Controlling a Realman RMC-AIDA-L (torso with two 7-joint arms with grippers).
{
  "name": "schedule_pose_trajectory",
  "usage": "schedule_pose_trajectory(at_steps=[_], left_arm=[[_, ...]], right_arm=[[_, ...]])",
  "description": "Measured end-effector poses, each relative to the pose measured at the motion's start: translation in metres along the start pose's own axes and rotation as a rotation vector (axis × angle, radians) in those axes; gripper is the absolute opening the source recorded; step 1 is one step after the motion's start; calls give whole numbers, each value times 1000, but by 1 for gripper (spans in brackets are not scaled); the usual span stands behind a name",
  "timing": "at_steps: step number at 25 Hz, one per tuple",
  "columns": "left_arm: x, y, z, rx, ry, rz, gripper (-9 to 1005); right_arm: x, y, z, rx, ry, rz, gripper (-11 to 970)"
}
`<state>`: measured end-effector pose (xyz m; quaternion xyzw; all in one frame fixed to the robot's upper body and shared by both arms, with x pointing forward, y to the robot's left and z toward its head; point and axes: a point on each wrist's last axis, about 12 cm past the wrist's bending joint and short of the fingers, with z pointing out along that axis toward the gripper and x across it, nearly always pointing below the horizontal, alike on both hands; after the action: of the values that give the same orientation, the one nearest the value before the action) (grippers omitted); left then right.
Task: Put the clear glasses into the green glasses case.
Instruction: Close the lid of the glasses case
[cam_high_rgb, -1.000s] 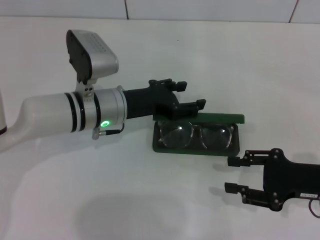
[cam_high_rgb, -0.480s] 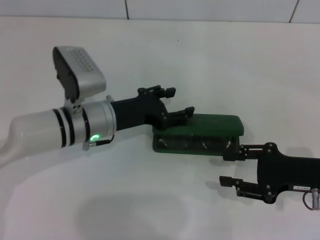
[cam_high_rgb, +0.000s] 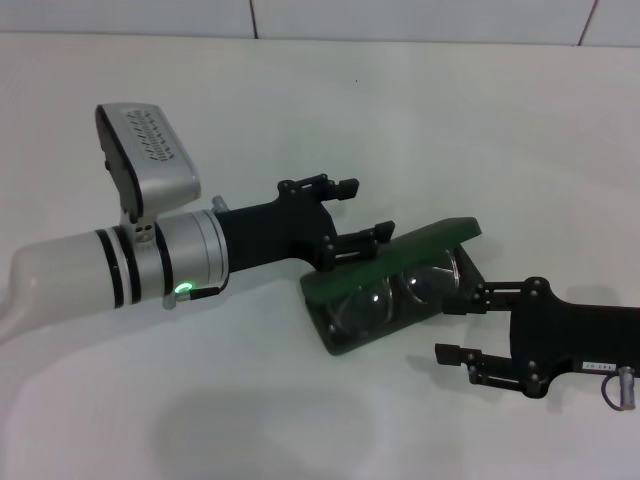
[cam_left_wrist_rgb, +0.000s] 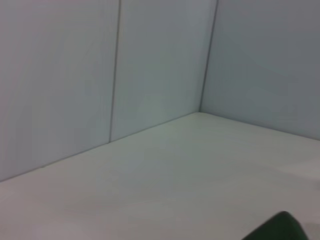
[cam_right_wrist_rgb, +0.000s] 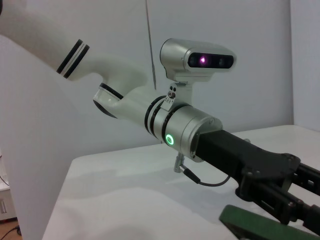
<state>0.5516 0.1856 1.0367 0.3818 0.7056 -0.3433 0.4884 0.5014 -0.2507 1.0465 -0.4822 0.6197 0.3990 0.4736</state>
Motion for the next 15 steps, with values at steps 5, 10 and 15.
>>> schedule_pose_trajectory(at_steps=[5, 10, 15], left_arm=[[0, -1, 0, 13, 3, 9, 756], [-2, -3, 0, 27, -12, 9, 756], [-2, -5, 2, 33, -18, 9, 756]], right_arm=[[1, 1, -1, -1, 1, 13, 507], [2, 3, -2, -4, 1, 17, 507], [3, 5, -1, -13, 5, 22, 507]])
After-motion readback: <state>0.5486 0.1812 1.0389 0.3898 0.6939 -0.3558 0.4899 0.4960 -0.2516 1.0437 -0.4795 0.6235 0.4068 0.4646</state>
